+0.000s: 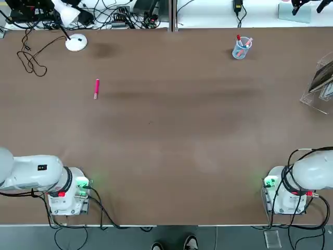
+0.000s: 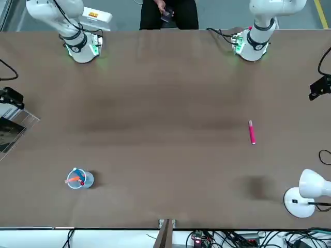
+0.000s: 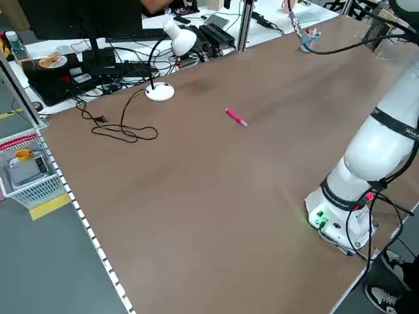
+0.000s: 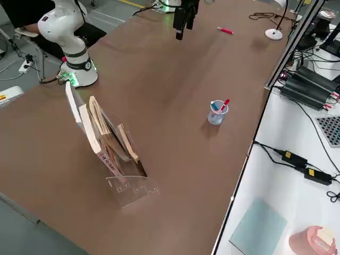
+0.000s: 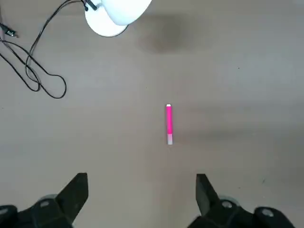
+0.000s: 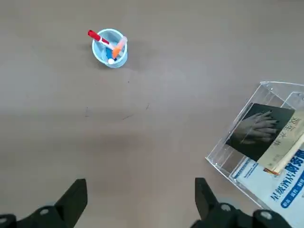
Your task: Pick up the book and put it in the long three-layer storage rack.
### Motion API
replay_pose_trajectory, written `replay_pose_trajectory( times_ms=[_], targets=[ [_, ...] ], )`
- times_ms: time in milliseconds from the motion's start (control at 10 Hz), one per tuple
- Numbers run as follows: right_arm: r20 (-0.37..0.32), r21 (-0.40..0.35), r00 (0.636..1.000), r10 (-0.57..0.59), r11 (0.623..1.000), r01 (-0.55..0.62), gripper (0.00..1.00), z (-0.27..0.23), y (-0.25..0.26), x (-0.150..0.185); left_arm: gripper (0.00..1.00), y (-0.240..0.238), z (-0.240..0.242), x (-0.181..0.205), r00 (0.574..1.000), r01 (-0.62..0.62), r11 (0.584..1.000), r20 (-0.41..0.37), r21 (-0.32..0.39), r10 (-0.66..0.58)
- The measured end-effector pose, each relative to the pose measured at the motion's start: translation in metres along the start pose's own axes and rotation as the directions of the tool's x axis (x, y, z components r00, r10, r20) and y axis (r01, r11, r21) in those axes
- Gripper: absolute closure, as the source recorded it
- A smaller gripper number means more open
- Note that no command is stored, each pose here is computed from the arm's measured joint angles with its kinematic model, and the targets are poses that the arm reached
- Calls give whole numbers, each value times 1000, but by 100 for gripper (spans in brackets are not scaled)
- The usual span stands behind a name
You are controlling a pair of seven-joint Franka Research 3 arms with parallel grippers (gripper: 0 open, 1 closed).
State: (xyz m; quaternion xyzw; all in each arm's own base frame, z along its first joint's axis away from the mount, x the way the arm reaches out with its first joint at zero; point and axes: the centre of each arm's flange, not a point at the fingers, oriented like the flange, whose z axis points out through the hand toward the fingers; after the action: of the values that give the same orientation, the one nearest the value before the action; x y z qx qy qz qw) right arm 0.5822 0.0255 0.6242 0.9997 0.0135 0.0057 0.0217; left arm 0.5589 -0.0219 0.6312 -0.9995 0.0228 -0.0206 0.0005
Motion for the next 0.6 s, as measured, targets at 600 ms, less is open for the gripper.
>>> replay_pose_trajectory(
  times_ms=[600],
  targets=[
    [-22,12,1000,-1,1000,1,0,-1,-2,3,0,0,0,0,1000,0,1000,0,0,0]
  ],
)
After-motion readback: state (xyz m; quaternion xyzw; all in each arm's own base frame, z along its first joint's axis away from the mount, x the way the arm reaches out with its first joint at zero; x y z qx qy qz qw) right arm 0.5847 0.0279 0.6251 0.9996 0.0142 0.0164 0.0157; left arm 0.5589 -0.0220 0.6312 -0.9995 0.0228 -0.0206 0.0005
